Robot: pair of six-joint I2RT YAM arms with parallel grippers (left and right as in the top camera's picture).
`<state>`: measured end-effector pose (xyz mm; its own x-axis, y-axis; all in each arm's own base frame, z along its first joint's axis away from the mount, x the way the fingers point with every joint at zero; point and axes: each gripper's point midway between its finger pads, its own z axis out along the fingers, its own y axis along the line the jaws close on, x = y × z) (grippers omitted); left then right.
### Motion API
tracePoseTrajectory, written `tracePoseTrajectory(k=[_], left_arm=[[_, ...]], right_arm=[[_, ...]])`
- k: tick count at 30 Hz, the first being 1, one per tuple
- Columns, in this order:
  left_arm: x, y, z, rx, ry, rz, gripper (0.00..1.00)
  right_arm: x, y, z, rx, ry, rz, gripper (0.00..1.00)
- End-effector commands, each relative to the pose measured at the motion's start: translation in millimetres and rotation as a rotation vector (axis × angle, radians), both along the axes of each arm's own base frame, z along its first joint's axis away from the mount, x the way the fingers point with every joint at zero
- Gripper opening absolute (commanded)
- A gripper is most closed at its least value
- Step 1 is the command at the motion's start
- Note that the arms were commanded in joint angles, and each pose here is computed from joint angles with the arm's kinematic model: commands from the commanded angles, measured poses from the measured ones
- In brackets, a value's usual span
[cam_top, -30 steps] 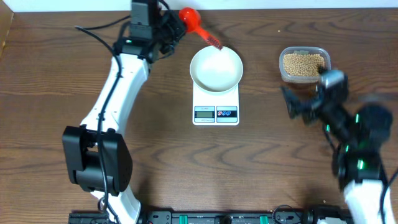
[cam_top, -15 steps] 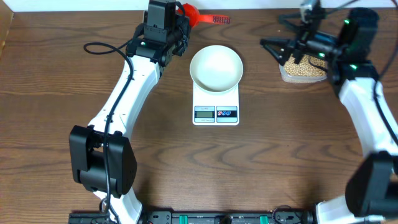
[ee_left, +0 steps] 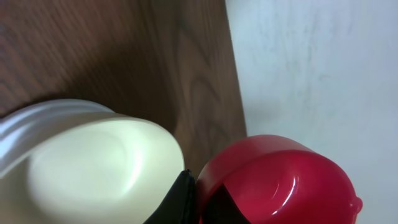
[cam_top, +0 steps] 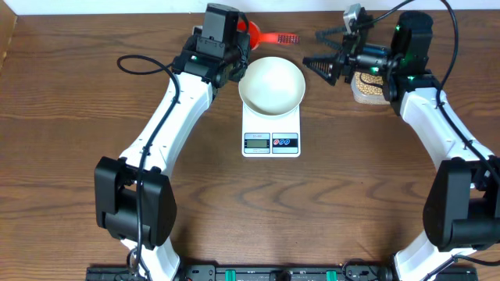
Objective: Scoop item into bowl and weigh 50g on scale
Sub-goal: 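Move the right gripper to the scoop handle above the bowl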
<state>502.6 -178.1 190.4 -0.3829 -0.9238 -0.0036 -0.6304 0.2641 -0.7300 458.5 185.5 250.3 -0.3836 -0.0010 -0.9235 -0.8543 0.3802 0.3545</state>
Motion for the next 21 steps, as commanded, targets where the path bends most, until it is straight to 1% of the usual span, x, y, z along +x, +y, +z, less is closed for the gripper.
tracePoseTrajectory(k=[1,2,4,9,17,21], left_arm=[[1.6,1.6,-10.8,0.097,-0.014,-0.076,0.07],[1.5,0.8,-10.7,0.118,-0.023,-0.100,0.07],[1.1,-0.4,-10.6,0.147,-0.037,-0.140,0.07],[-0.2,-7.7,-8.9,0.162,-0.059,-0.214,0.07],[-0.6,-19.8,-4.5,0.151,-0.083,-0.238,0.07],[-3.1,-27.2,-4.0,0.149,-0.087,-0.252,0.07]], right_arm=[[21.5,-8.4,-9.3,0.003,0.152,-0.161,0.59],[24.4,-10.5,-11.8,0.010,0.190,-0.191,0.58],[25.4,-11.2,-12.2,0.019,0.213,-0.203,0.56],[22.7,-4.7,-13.0,0.034,0.253,-0.196,0.50],[9.8,22.7,-12.6,0.046,0.291,-0.132,0.42],[7.4,29.2,-12.8,0.056,0.322,-0.128,0.35]])
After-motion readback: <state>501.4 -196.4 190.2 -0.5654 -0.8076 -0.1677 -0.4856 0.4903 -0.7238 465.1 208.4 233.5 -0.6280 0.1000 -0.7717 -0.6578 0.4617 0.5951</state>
